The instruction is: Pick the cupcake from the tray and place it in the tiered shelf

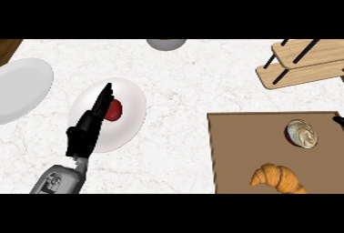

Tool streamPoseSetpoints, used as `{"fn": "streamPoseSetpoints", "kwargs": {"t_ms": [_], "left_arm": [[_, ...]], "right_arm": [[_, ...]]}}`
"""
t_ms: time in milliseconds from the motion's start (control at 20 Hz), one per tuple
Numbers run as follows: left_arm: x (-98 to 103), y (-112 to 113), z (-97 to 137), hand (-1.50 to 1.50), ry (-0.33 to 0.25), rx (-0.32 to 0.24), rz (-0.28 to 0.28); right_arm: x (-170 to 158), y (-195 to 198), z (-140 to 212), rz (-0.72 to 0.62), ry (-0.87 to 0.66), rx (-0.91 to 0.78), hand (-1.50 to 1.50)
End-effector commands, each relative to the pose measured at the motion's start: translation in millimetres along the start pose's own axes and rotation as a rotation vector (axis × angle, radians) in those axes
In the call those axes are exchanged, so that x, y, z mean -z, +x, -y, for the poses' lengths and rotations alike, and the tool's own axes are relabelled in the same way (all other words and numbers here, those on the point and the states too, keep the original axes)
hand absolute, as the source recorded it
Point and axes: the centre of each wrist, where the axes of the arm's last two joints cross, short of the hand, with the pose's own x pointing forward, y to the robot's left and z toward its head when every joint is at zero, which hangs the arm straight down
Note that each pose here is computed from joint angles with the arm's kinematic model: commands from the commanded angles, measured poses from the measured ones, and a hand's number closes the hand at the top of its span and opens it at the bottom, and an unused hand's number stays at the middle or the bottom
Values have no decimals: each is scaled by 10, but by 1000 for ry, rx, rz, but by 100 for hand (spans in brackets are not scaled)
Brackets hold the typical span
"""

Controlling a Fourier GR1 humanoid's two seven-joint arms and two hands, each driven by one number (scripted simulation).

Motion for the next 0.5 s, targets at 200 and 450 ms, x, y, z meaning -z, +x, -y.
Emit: {"fn": "streamPoseSetpoints", "kwargs": {"t_ms": [200,450], "left_arm": [[19,-59,-135,0,-24,14,-13],[10,-118,22,0,-12,4,-6]], "right_arm": [[238,525,358,-49,344,-214,-150],[513,893,167,-87,425,-321,-150]]}}
